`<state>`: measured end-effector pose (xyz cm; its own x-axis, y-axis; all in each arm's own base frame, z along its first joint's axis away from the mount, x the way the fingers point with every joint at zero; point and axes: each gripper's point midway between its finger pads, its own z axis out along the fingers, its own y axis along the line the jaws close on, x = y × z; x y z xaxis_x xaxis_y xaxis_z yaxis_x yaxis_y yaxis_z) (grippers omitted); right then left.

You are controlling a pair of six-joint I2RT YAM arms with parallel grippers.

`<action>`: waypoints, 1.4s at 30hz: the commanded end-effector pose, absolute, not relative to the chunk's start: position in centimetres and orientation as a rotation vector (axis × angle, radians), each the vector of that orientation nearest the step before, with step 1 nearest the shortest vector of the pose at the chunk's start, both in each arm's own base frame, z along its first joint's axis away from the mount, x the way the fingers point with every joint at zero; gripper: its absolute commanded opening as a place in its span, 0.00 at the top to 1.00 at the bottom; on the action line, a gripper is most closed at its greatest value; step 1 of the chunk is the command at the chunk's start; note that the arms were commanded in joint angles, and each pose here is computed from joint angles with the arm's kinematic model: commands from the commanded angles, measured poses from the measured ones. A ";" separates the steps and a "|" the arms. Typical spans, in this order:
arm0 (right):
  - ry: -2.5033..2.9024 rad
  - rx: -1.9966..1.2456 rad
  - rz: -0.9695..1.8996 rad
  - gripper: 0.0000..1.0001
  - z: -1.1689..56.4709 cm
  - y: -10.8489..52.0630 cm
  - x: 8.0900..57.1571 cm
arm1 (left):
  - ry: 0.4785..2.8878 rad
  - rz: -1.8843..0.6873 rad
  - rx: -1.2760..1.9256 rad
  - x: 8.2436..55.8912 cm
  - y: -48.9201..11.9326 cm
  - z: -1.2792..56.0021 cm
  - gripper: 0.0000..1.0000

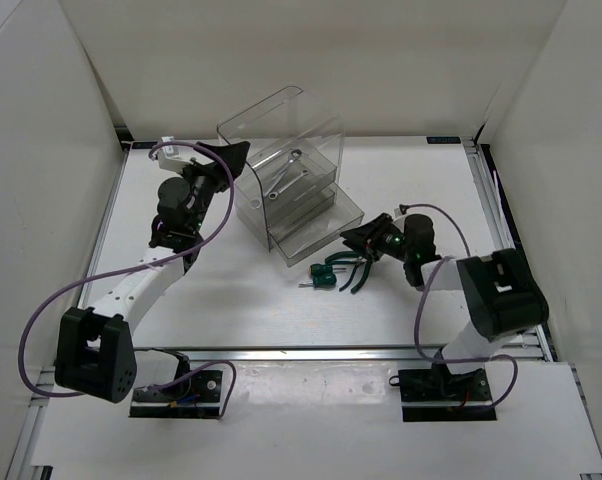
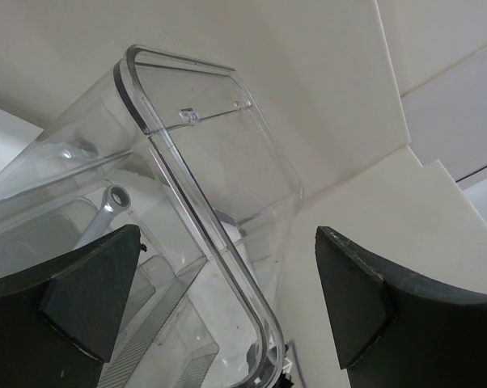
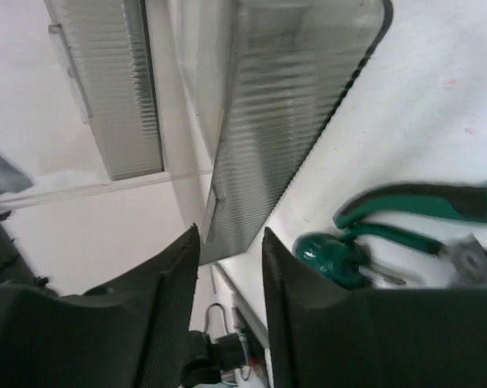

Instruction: Sort the tools into containers

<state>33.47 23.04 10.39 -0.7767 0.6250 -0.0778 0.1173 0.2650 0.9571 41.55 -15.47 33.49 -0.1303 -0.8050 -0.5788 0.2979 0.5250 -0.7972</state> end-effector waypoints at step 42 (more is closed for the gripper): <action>2.626 0.173 0.312 0.53 2.3 16.6 27.9 | 1.525 -1.007 -0.468 36.4 -15.0 30.9 0.01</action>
<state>28.13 17.05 1.95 -0.8761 0.1554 -0.4563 0.0315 0.9631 0.2674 37.18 -15.06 30.17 -0.2390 -0.7705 -0.5909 0.2233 0.5486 -0.8057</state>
